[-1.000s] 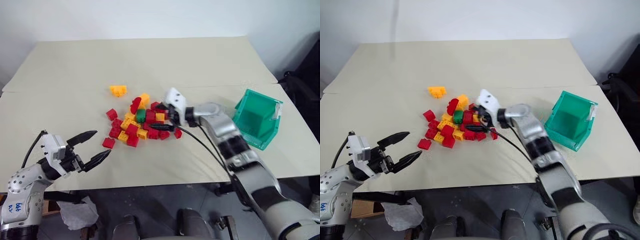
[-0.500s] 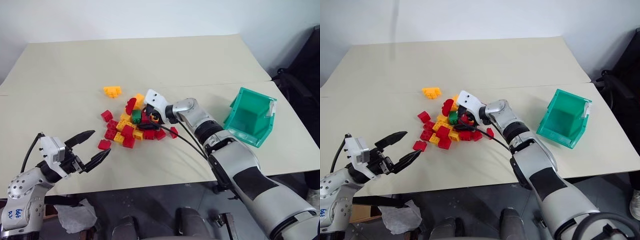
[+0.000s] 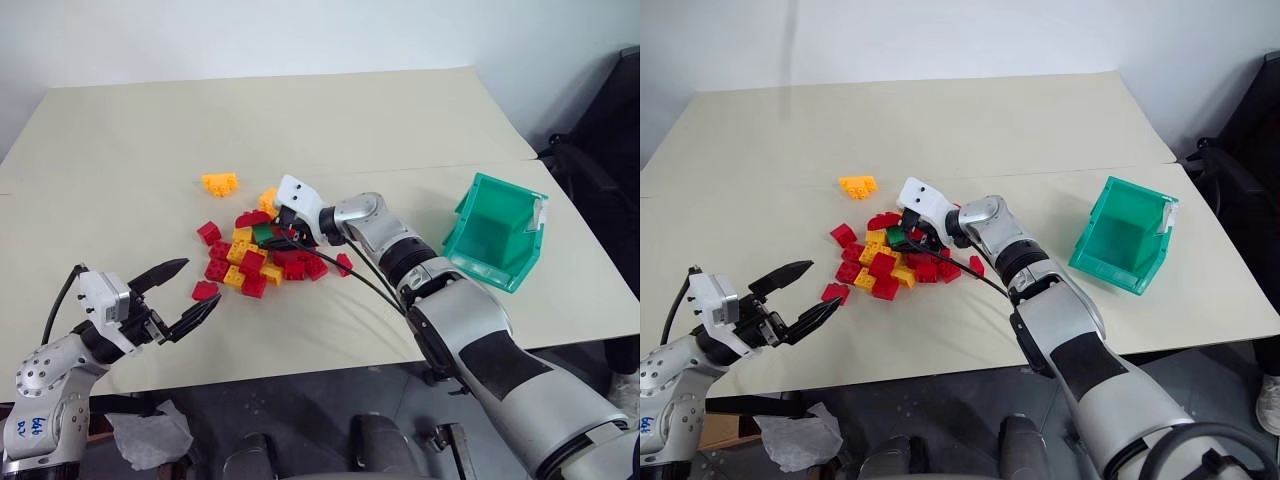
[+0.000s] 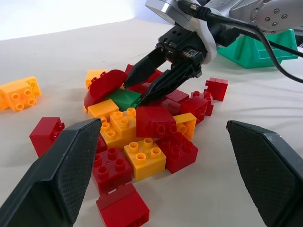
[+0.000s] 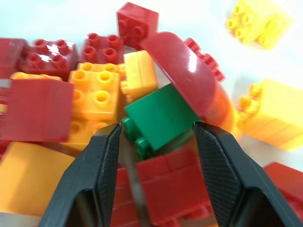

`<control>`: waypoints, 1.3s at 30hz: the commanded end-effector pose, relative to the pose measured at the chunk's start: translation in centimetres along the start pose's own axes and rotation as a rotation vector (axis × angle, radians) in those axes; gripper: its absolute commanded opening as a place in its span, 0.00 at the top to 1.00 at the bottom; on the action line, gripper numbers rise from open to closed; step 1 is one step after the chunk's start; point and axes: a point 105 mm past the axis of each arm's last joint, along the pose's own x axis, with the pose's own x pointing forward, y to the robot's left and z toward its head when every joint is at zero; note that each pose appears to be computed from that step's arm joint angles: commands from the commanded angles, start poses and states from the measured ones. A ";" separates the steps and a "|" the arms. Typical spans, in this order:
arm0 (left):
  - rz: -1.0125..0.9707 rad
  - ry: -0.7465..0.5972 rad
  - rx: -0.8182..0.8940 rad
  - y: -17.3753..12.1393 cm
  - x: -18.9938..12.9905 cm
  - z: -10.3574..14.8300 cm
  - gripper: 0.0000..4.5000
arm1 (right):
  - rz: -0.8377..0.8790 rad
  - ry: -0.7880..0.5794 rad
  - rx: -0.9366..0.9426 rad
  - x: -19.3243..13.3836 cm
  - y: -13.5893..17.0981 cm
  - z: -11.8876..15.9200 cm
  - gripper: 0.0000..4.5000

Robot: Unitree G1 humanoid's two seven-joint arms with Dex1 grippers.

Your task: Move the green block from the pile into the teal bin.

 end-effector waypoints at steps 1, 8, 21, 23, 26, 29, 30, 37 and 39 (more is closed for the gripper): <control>-0.002 -0.038 0.024 0.0 0.2 0.9 0.00 | -0.030 -0.052 -0.041 0.2 -0.3 1.5 0.44; -0.002 -0.040 0.029 0.1 0.2 1.1 0.00 | -0.029 -0.104 0.062 1.2 0.5 1.7 0.36; 0.003 -0.045 0.034 0.1 0.3 1.2 0.00 | 0.034 -0.046 0.103 1.4 1.3 0.5 0.01; -0.001 -0.048 0.035 0.1 0.5 1.2 0.00 | 0.025 -0.039 0.113 1.4 1.3 0.5 0.01; -0.001 -0.052 0.036 0.1 0.6 1.3 0.00 | -0.005 -0.024 0.114 1.4 0.9 0.3 0.01; 0.003 -0.053 0.036 0.1 0.6 1.3 0.00 | -0.067 -0.025 0.101 1.2 0.1 0.3 0.01; 0.006 -0.053 0.036 0.2 0.6 1.2 0.00 | -0.081 -0.026 0.103 1.1 -0.2 0.3 0.01; 0.015 -0.051 0.033 0.0 0.2 1.0 0.00 | -0.108 -0.025 0.110 1.0 -0.4 0.0 0.01; 0.014 -0.052 0.032 0.0 0.3 0.9 0.00 | -0.098 -0.019 0.109 1.2 -0.1 -0.1 0.01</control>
